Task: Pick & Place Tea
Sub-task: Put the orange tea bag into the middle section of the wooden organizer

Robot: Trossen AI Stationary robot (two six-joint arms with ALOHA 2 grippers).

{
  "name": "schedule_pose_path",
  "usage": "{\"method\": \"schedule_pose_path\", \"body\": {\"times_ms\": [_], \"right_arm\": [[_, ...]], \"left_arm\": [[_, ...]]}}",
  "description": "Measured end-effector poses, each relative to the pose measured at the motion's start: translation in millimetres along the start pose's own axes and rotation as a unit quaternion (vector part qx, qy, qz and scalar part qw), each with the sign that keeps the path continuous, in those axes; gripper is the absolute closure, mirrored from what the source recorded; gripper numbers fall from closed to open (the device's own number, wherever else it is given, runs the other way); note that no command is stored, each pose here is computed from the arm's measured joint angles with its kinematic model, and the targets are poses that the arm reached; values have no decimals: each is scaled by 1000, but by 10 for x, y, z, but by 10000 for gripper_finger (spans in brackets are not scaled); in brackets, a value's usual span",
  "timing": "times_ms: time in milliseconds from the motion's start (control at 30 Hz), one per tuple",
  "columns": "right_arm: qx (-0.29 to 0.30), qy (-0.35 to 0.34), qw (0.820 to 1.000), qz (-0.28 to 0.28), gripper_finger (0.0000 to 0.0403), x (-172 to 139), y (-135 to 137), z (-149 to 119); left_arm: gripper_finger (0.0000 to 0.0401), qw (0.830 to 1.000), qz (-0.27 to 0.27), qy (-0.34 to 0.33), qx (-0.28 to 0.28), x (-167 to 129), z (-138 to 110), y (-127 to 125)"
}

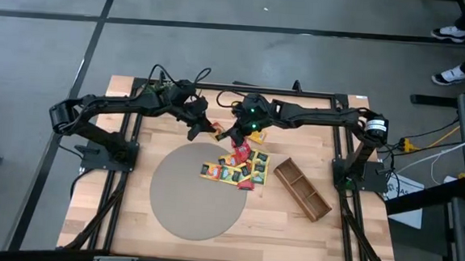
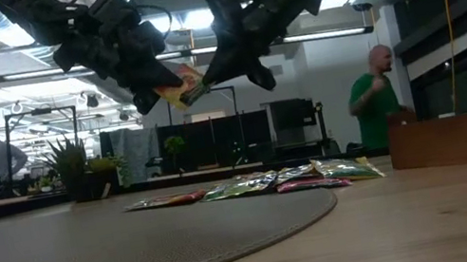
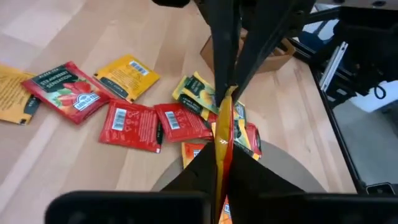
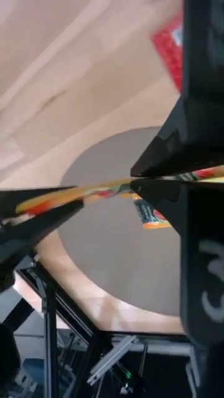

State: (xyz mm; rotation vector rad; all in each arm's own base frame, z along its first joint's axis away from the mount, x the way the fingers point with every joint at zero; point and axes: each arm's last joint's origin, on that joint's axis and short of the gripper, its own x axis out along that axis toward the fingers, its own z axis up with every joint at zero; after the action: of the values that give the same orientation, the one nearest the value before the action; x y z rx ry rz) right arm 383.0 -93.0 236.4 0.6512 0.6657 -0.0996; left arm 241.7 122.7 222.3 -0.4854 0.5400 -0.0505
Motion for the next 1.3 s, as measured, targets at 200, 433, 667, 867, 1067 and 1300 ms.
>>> {"method": "schedule_pose_path", "body": {"times_ms": [200,433,667,867,1067,1300], "right_arm": [[13,30,998,-45,352,-189,29,-104],[38,-127,991,-16,318,-577,140,-343],[79,-346,930,99,296,-733,120,-419],[37,-413,907,80,296,-820,222,-227],[2,-432,900,55,295,-935,313,3],[-13,-416,908,47,296,-966,337,87]], "left_arm": [[392,999,7,-40,-17,-252,89,28],[392,982,1,-189,-12,-597,212,-59],[392,894,-30,-442,-71,-640,248,-169],[392,857,-67,-498,-111,-543,376,-266],[391,863,-86,-491,-88,-389,544,-387],[390,864,-83,-491,-76,-335,650,-397]]}}
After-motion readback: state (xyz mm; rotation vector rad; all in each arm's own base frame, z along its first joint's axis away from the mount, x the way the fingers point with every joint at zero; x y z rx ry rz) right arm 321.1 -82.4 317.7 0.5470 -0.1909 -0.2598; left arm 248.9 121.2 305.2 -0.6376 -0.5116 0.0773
